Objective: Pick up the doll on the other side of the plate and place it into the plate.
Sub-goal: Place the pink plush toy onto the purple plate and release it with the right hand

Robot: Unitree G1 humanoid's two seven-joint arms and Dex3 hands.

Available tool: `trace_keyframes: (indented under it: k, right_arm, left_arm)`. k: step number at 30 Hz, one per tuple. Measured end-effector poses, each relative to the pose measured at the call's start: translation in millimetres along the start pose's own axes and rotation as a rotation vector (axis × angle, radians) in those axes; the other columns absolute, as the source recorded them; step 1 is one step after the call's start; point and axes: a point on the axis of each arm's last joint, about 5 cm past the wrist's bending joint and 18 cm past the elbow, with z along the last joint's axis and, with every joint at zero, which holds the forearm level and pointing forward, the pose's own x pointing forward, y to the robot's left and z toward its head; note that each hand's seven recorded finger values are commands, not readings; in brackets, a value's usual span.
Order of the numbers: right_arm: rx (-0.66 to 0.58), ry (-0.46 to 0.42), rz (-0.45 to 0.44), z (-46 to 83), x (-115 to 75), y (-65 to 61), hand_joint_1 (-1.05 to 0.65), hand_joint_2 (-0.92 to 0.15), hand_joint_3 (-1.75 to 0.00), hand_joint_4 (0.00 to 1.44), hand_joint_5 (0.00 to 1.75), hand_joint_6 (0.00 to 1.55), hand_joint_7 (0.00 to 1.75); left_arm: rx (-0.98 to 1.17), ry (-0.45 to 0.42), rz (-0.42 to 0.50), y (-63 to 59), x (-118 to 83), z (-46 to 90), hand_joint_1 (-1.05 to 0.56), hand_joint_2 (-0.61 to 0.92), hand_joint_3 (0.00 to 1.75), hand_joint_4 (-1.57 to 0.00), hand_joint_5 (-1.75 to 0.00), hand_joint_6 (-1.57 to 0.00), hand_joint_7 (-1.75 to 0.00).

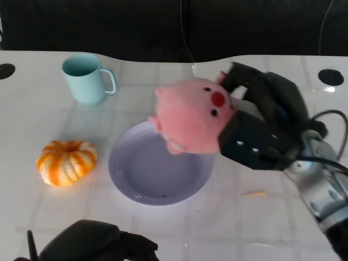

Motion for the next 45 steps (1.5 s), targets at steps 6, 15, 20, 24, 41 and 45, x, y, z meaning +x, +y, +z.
trace_keyframes:
  k: [6, 15, 20, 24, 41, 45]
  right_arm:
    - [0.011, -0.07, 0.057, 24.3, 8.7, 15.0, -0.16, -0.29, -1.36, 0.96, 1.75, 0.79, 1.75]
    - [0.005, -0.091, 0.158, 31.3, 7.7, 38.4, -0.15, -0.35, -1.25, 0.95, 1.75, 0.76, 1.75]
    - [0.007, -0.099, 0.189, 36.5, 8.1, 43.3, -0.16, -0.42, -1.08, 0.91, 1.75, 0.75, 1.61]
    - [-0.004, -0.087, 0.253, 38.6, 7.6, 45.2, -0.27, -0.72, -0.62, 0.69, 1.23, 0.76, 0.58]
    - [-0.197, -0.125, 0.424, 36.6, 0.5, 25.1, -0.63, -0.92, -0.25, 0.14, 0.41, 0.37, 0.01]
    - [-0.188, -0.144, 0.41, 36.3, -6.2, 17.8, -0.61, -0.92, -0.24, 0.16, 0.43, 0.38, 0.02]
  left_arm:
    - [-0.014, -0.008, 0.003, -1.9, 2, 0.8, -0.16, 0.92, 0.24, -0.69, -1.57, -0.9, -0.63]
    - [-0.008, -0.013, 0.007, -2.9, 4, -0.1, -0.17, 0.92, 0.25, -0.69, -1.56, -0.9, -0.62]
    - [-0.007, -0.016, 0.005, -3.3, 4, 0.4, -0.17, 0.92, 0.25, -0.69, -1.54, -0.9, -0.62]
    - [-0.009, -0.016, 0.006, -3.5, 4, 0.6, -0.17, 0.92, 0.23, -0.7, -1.54, -0.91, -0.62]
    - [-0.007, -0.017, 0.006, -3.4, 5, -0.5, -0.18, 0.92, 0.27, -0.69, -1.57, -0.9, -0.61]
    - [-0.003, -0.015, 0.008, -2.4, 5, -0.9, -0.18, 0.92, 0.26, -0.69, -1.52, -0.9, -0.62]
